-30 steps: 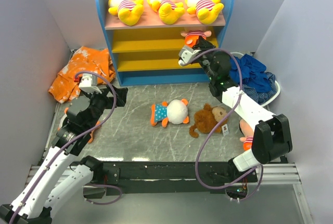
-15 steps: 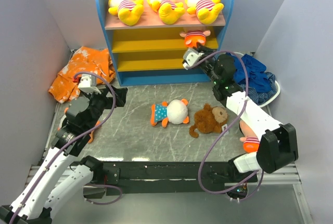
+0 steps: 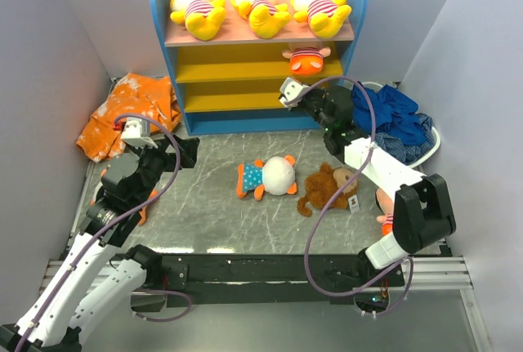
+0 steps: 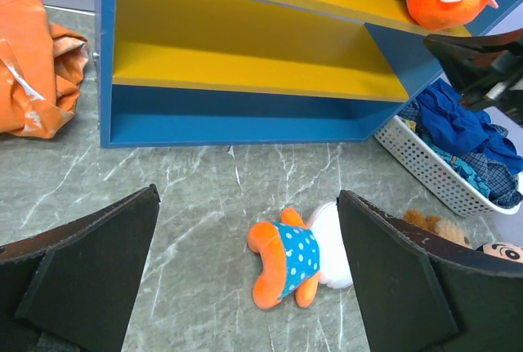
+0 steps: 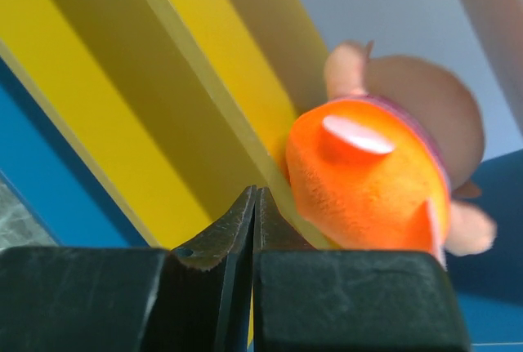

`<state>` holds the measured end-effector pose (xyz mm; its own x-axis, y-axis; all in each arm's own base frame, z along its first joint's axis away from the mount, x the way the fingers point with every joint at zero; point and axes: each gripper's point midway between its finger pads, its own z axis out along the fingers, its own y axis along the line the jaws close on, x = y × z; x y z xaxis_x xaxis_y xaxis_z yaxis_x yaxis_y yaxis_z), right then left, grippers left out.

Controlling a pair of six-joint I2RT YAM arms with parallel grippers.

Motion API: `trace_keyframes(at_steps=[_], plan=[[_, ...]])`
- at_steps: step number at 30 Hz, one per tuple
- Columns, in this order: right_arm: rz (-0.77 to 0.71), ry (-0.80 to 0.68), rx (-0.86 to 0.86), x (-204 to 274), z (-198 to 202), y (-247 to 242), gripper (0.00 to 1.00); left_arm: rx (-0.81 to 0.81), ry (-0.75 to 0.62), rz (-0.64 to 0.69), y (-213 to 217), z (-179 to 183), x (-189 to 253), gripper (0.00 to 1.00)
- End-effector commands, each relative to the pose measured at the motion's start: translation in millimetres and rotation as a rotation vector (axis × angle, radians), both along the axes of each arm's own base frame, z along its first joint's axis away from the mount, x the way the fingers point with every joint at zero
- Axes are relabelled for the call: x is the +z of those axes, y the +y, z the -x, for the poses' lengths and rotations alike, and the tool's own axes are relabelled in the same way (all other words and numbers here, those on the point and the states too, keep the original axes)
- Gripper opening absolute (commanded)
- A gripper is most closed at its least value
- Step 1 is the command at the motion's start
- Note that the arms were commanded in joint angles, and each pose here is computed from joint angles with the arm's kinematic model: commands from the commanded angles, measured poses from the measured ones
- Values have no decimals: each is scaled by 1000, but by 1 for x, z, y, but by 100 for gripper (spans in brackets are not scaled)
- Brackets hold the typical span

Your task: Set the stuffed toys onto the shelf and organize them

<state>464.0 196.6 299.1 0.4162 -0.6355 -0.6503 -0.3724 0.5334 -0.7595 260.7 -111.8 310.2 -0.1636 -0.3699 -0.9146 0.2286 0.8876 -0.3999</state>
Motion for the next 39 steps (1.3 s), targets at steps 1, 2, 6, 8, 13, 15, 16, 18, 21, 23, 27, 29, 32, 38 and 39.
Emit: trace_keyframes(at_steps=[1,2,6,8,13,15,16,18,21,23,27,29,32,38,39], plan=[[-58,-118,-81,42,-15,-13,3,7,-50,8,1,-1,12,96],[-63,-117,-85,42,-16,-14,3,5,-50,8,1,-1,12,97],[-61,-126,-112,45,-21,-24,3,2,-45,4,0,-3,11,97],[-61,-131,-113,46,-22,-26,3,0,-41,1,-1,-3,10,96],[-69,-128,-114,51,-27,-30,3,-1,-39,0,-2,-4,9,96],[-61,-127,-127,50,-31,-33,3,-1,-37,-1,-2,-4,8,96],[-62,-130,-138,50,-32,-35,3,-1,-37,-1,-2,-5,7,97],[-58,-122,-147,49,-35,-39,3,1,-35,0,-2,-5,8,96],[-59,-114,-147,47,-34,-41,3,4,-29,3,-2,-6,6,96],[-53,-95,-138,43,-32,-40,3,13,-25,6,-1,-7,6,96],[-68,-49,-90,39,-13,-35,11,29,-1,29,-1,-9,1,97],[-124,-37,-33,50,10,-31,17,47,15,47,1,-10,-1,96],[-215,-7,1,49,40,-29,23,86,64,94,3,-14,-7,96],[-649,296,-265,27,67,-59,28,327,257,230,27,-20,-44,96],[-725,341,-343,19,70,-66,28,389,313,242,35,-17,-58,96]])
